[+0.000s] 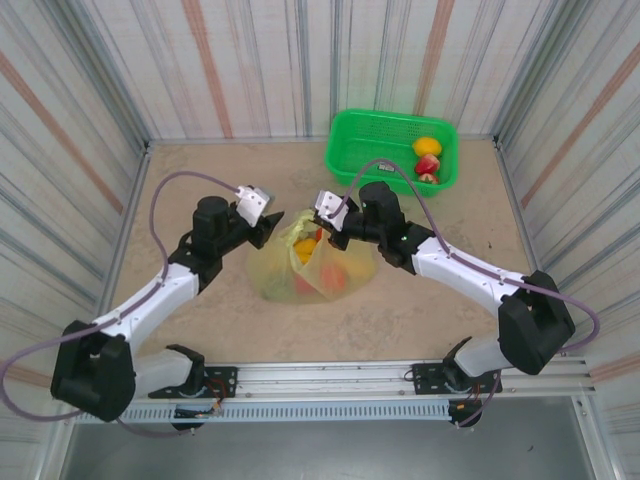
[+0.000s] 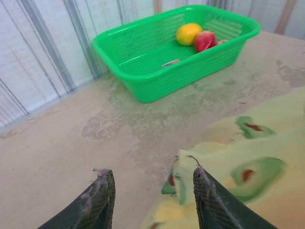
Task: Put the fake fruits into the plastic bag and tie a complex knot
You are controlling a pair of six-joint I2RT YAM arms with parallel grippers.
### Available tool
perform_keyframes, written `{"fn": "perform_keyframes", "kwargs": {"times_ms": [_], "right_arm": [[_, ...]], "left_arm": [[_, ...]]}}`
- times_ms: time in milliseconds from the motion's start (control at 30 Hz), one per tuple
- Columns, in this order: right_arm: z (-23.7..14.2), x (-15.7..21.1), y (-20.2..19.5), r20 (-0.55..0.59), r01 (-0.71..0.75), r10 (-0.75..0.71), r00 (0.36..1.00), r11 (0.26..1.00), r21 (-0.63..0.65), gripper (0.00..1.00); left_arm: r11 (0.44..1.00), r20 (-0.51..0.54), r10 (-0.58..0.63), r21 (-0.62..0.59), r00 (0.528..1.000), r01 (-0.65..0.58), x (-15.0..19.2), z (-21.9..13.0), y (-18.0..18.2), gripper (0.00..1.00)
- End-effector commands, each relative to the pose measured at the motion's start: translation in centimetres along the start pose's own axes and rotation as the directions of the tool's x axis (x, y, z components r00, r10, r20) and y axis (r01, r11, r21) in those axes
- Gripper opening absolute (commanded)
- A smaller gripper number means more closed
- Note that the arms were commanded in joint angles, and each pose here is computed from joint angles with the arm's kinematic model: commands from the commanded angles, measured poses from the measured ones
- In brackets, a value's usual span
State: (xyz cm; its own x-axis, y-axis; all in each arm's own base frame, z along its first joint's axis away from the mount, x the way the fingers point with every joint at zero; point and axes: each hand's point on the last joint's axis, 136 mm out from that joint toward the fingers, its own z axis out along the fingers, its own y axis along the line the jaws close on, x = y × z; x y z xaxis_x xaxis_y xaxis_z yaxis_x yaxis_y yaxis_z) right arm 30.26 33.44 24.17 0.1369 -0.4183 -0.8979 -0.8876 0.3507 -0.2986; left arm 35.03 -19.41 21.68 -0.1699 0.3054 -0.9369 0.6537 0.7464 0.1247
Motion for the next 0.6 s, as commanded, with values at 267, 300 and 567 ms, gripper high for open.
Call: {"fn": "perform_keyframes", "kwargs": {"times_ms": [267, 300, 567], "right_arm": [[-1.3, -2.1, -0.5, 0.041, -0.014, 0.014, 0.999, 1.0, -0.003, 0.0], [-1.3, -2.1, -0.5, 0.041, -0.016, 0.016, 0.999, 1.0, -0.004, 0.0], [-1.6, -1.9, -0.9, 0.05, -0.027, 0.027, 0.998, 1.0, 0.001, 0.0]], "left_arm": [[0.946, 0.089, 0.088, 0.305, 0.992, -0.111, -2.4, 5.1, -3.7, 0.46], [0.94, 0.094, 0.095, 0.32, 0.991, -0.121, -2.3, 4.8, -4.0, 0.46], [0.894, 0.145, 0.128, 0.411, 0.981, -0.177, -1.5, 2.7, -6.3, 0.47]]}}
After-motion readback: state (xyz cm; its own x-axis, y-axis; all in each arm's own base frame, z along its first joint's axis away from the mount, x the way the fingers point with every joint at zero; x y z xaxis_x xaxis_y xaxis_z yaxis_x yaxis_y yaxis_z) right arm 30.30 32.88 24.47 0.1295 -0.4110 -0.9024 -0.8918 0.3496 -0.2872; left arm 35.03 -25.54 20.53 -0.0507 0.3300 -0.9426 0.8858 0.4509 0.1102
